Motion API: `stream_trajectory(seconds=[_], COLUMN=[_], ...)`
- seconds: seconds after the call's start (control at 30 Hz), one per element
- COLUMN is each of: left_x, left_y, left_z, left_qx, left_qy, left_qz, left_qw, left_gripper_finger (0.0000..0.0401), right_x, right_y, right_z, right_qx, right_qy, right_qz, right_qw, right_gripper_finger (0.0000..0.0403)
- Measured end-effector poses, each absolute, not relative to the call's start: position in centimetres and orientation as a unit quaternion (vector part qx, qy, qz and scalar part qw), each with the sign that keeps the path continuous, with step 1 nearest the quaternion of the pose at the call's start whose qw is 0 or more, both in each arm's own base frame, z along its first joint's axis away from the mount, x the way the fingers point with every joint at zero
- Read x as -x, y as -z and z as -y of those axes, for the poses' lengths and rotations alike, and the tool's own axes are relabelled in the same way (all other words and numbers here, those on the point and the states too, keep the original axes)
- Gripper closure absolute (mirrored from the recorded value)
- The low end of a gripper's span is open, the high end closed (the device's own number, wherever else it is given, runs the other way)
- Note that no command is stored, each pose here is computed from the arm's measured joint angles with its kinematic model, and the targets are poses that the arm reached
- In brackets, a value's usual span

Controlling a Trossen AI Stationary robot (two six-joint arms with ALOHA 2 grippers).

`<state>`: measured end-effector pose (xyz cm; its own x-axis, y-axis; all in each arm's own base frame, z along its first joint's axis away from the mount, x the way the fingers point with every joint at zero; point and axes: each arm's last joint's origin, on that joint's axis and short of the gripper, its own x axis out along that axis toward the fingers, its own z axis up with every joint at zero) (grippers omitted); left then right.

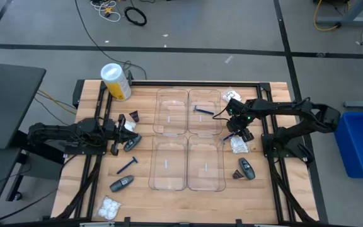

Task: Pick & Place Travel size toiletries
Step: Put the right razor into the top right transparent bin

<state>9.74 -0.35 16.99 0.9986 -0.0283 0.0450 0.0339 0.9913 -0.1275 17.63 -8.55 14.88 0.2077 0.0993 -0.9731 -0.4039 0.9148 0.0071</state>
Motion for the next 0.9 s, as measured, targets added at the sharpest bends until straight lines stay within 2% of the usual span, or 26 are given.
stream_trajectory(seconds=[0.7, 0.9], left_x=[-9.7, -9.7], left_y=[-17.0, -17.0], left_z=[0.3, 0.3], left_qx=[0.064, 0.064], left_qy=[0.016, 0.016], left_qz=[0.022, 0.022], left_qw=[0.998, 0.998], left_gripper_finger=[0.0379, 0.0379], right_x=[-17.6, -17.4], right_y=[-14.0, -13.5], right_z=[7.7, 7.1], right_qx=[0.148, 0.152], right_qy=[-0.182, -0.193], right_qz=[-0.599, -0.601], right_qw=[0.765, 0.761], right_gripper_finger=[0.0248, 0.0271])
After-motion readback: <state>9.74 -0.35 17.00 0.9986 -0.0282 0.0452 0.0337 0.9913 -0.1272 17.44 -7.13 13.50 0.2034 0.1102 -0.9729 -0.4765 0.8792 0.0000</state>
